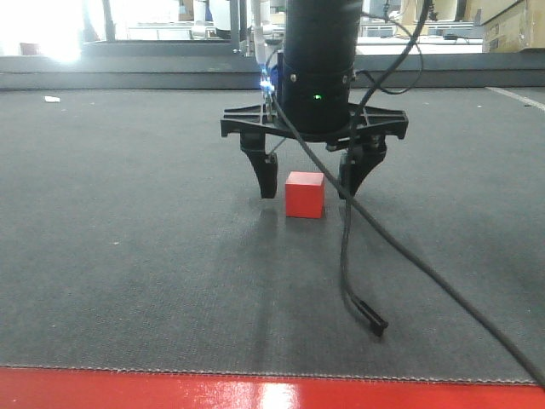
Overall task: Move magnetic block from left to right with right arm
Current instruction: 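Close the right gripper around the red cube, then lift the red cube with the right gripper and raise it away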
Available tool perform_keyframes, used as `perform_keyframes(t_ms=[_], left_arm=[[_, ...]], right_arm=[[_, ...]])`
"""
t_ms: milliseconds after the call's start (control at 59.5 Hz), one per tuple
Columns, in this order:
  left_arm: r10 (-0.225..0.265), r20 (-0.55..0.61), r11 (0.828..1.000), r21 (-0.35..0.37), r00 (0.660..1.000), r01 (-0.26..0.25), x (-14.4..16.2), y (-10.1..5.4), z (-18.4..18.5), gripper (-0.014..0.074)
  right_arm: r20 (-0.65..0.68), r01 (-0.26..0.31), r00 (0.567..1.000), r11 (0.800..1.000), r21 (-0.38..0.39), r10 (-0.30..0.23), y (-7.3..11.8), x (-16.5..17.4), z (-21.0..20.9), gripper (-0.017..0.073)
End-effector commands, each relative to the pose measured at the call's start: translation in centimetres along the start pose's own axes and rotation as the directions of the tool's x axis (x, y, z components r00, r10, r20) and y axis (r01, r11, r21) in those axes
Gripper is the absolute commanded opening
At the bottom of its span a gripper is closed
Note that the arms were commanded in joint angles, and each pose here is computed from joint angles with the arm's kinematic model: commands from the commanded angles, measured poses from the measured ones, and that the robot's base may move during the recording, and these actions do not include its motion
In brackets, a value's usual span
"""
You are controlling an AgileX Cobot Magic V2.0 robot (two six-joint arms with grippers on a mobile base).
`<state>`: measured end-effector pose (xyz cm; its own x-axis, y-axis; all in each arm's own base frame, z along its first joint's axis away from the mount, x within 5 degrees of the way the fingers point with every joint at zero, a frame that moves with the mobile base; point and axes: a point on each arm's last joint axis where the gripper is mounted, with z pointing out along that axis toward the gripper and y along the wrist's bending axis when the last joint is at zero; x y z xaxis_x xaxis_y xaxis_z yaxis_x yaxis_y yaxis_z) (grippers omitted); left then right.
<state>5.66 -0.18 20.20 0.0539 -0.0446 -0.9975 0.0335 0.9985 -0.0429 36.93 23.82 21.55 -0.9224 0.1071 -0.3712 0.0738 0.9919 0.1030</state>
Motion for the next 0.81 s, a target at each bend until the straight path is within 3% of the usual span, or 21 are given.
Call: perform_keyframes(t_ms=[0, 168, 235, 521, 656, 790], left_arm=[[-0.005, 0.094, 1.000, 0.005, 0.996, 0.004, -0.6, 0.0, -0.1, -0.0116], [-0.005, 0.094, 1.000, 0.005, 0.996, 0.004, -0.6, 0.0, -0.1, -0.0116], [-0.005, 0.094, 1.000, 0.005, 0.996, 0.004, -0.6, 0.0, -0.1, -0.0116], [-0.005, 0.094, 1.000, 0.005, 0.996, 0.004, -0.6, 0.0, -0.1, -0.0116], [-0.005, 0.094, 1.000, 0.005, 0.996, 0.004, -0.6, 0.0, -0.1, -0.0116], [-0.005, 0.094, 1.000, 0.005, 0.996, 0.004, -0.6, 0.0, -0.1, -0.0116]], right_arm=[[0.088, -0.011, 0.996, 0.998, -0.061, 0.016, 0.2, -1.4, -3.3, 0.0506], [0.091, -0.011, 0.996, 0.998, -0.063, 0.017, 0.1, -1.5, -3.6, 0.0242], [0.095, -0.010, 0.995, 0.998, -0.066, 0.016, 0.1, -1.5, -3.9, 0.0193], [0.173, 0.114, 0.980, 0.991, -0.070, -0.100, -1.8, -2.7, -8.2, 0.0185], [0.225, 0.224, 0.953, 0.972, -0.071, -0.203, -3.7, -2.9, -11.5, 0.0185], [0.265, 0.290, 0.929, 0.953, -0.085, -0.259, -6.2, -2.1, -14.2, 0.0183]])
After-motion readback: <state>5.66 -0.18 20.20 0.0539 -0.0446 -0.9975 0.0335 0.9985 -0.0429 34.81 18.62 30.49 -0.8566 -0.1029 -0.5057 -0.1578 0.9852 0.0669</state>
